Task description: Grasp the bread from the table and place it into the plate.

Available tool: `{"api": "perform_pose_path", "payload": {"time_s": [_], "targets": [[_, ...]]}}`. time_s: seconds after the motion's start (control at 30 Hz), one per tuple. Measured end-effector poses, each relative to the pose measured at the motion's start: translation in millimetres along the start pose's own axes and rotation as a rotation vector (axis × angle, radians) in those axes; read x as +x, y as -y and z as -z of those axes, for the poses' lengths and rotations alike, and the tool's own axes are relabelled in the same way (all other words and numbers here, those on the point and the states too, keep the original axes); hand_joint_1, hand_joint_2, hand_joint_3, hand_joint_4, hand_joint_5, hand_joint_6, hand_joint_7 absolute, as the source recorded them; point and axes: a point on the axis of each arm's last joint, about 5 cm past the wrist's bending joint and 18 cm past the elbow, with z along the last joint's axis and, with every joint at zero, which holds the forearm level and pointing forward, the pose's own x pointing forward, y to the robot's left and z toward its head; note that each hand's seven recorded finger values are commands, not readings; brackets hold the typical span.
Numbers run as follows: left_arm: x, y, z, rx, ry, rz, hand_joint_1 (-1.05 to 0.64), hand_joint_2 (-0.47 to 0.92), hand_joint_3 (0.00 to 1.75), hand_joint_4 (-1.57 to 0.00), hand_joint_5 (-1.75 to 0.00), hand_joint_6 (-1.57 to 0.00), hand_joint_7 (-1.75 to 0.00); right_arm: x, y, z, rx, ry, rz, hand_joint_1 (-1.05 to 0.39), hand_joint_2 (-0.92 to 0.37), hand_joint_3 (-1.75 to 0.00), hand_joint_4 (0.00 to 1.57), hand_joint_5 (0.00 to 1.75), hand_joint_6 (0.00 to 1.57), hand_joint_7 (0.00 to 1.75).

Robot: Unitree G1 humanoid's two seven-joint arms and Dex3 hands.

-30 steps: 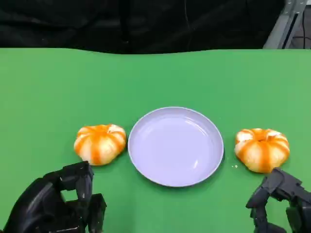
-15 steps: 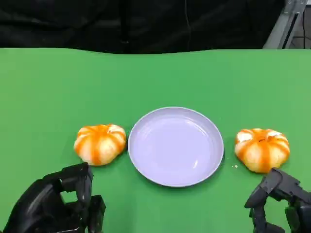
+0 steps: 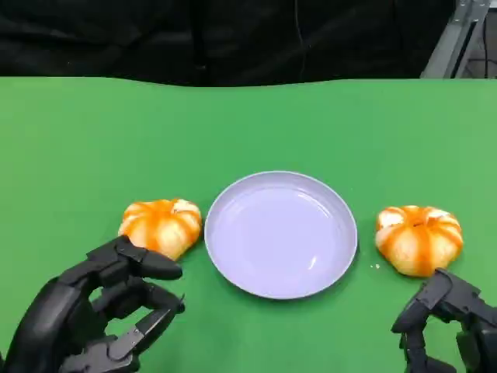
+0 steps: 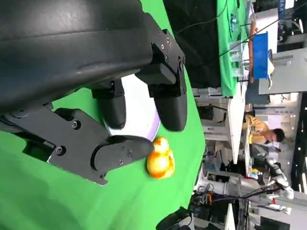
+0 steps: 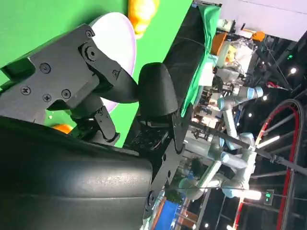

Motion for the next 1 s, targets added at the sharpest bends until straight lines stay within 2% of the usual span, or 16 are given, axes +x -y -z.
{"api": "perform_pose_path", "payload": {"time_s": [0.07,0.17,0.23,0.37,0.43,0.53,0.6,0.77,0.83,0.9,1.0], "targets": [[2.7,0.3,-3.5,0.153,-0.008,-0.009,-0.69,0.92,0.3,-0.18,-0.68,-0.45,-0.34,-0.1,0.0,-0.1,-0.001,0.0,-0.001,-0.1,-0.5,-1.24,0.83,1.75,0.75,1.51],[12.1,0.2,-13.7,0.473,-0.012,-0.016,-0.74,0.92,0.26,-0.19,-0.56,-0.5,-0.2,0.5,-0.4,-0.1,-0.003,0.001,-0.004,-0.11,-0.5,-1.24,0.83,1.75,0.75,1.52],[17.8,1.6,-21.0,0.634,0.011,-0.017,-0.74,0.92,0.26,-0.2,-0.54,-0.5,-0.18,0.6,-0.3,0.0,-0.004,-0.001,-0.004,-0.11,-0.51,-1.23,0.83,1.75,0.75,1.52],[21.5,4.6,-24.4,0.688,0.04,-0.014,-0.74,0.92,0.26,-0.2,-0.53,-0.51,-0.17,0.6,-0.1,0.1,-0.004,-0.002,-0.003,-0.11,-0.51,-1.23,0.83,1.75,0.75,1.52],[25.0,5.9,-24.1,0.742,0.039,-0.012,-0.86,0.92,0.1,-0.21,-0.39,-0.54,-0.07,0.3,0.0,0.1,-0.004,-0.004,-0.001,-0.12,-0.51,-1.23,0.84,1.75,0.75,1.52],[48.8,5.6,-24.8,1.041,0.035,-0.003,-0.89,0.92,0.04,-0.21,-0.3,-0.54,-0.02,2.3,-1.6,-0.3,0.0,0.003,-0.008,-0.12,-0.51,-1.22,0.84,1.75,0.76,1.52],[68.0,4.8,-28.8,1.244,0.063,0.007,-0.89,0.92,0.03,-0.21,-0.28,-0.54,-0.01,2.2,-1.8,-0.4,0.002,0.002,-0.005,-0.12,-0.51,-1.22,0.85,1.75,0.76,1.51],[80.0,8.6,-33.6,1.324,0.127,0.006,-0.88,0.91,0.02,-0.21,-0.24,-0.53,-0.01,0.5,-1.5,-0.3,0.002,-0.006,0.001,-0.12,-0.51,-1.22,0.84,1.75,0.76,1.51],[88.6,8.2,-27.1,1.356,0.09,0.021,-0.87,0.9,0.01,-0.22,-0.18,-0.52,0.0,0.9,-1.7,-0.4,0.002,-0.011,0.003,-0.12,-0.51,-1.22,0.84,1.75,0.76,1.51],[98.2,6.3,-19.1,1.387,0.02,0.028,-0.87,0.9,0.0,-0.23,-0.15,-0.51,0.0,2.6,-2.6,-1.4,0.003,-0.005,0.0,-0.12,-0.51,-1.22,0.84,1.75,0.76,1.5],[103.0,7.9,-16.6,1.399,0.006,0.043,-0.87,0.9,0.0,-0.23,-0.13,-0.51,0.0,1.6,-2.2,-1.6,0.001,-0.008,0.002,-0.12,-0.51,-1.21,0.84,1.75,0.76,1.5]]}}
